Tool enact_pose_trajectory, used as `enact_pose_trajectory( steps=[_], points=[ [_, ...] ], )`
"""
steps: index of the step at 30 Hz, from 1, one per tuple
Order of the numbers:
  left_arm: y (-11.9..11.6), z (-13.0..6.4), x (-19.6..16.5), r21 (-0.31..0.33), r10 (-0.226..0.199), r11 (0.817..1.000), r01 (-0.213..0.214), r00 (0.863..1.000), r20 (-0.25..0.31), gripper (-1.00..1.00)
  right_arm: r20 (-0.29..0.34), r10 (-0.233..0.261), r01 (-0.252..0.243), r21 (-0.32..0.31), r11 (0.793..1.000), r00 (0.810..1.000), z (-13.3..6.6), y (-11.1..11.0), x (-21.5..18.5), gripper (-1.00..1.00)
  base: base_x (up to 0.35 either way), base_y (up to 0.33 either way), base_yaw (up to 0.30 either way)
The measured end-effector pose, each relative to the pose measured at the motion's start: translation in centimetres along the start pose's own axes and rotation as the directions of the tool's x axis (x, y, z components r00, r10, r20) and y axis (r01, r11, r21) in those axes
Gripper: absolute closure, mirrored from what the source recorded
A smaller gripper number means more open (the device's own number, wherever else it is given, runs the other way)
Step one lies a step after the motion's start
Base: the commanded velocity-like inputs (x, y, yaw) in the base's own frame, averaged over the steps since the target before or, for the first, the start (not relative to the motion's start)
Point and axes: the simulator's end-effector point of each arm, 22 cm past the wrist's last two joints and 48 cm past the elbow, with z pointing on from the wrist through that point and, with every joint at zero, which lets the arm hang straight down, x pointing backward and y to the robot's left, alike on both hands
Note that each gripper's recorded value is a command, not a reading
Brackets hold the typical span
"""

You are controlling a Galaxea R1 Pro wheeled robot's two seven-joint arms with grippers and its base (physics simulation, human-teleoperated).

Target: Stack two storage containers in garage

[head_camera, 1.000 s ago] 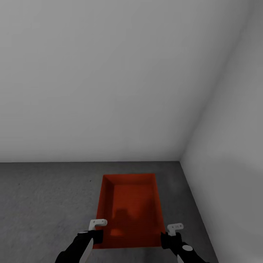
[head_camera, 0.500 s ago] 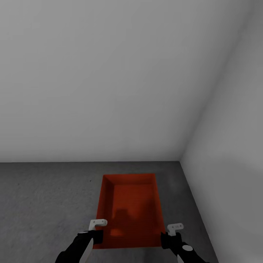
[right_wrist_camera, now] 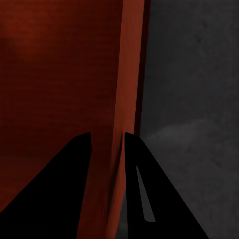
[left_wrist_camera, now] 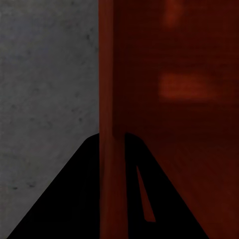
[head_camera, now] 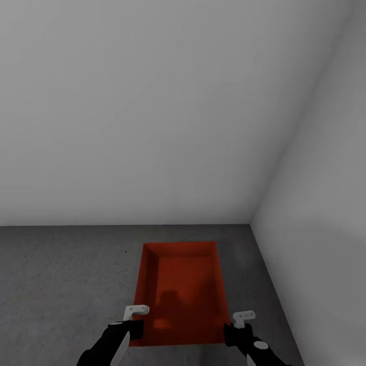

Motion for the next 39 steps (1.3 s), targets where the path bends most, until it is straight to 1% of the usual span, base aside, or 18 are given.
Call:
enact_pose_trajectory(
  steps=[15,22,39],
  points=[
    [0.08,0.00,0.00,0.000,0.000,1.000,0.000,1.000,-0.001,1.00,0.000,0.001,-0.001,0.000,1.000,1.000,0.01,0.08,0.01,1.00,0.000,-0.022,0.000],
    [0.06,0.00,-0.01,0.000,0.000,1.000,0.000,1.000,0.000,1.00,0.000,0.001,-0.001,0.000,1.000,1.000,0.01,0.07,0.01,1.00,0.000,-0.081,0.000],
    [0.02,-0.01,-0.03,0.000,0.000,1.000,0.000,1.000,0.000,1.00,0.000,0.001,-0.001,0.000,1.000,1.000,0.00,0.02,-0.01,1.00,0.000,-0.003,0.000]
  ],
)
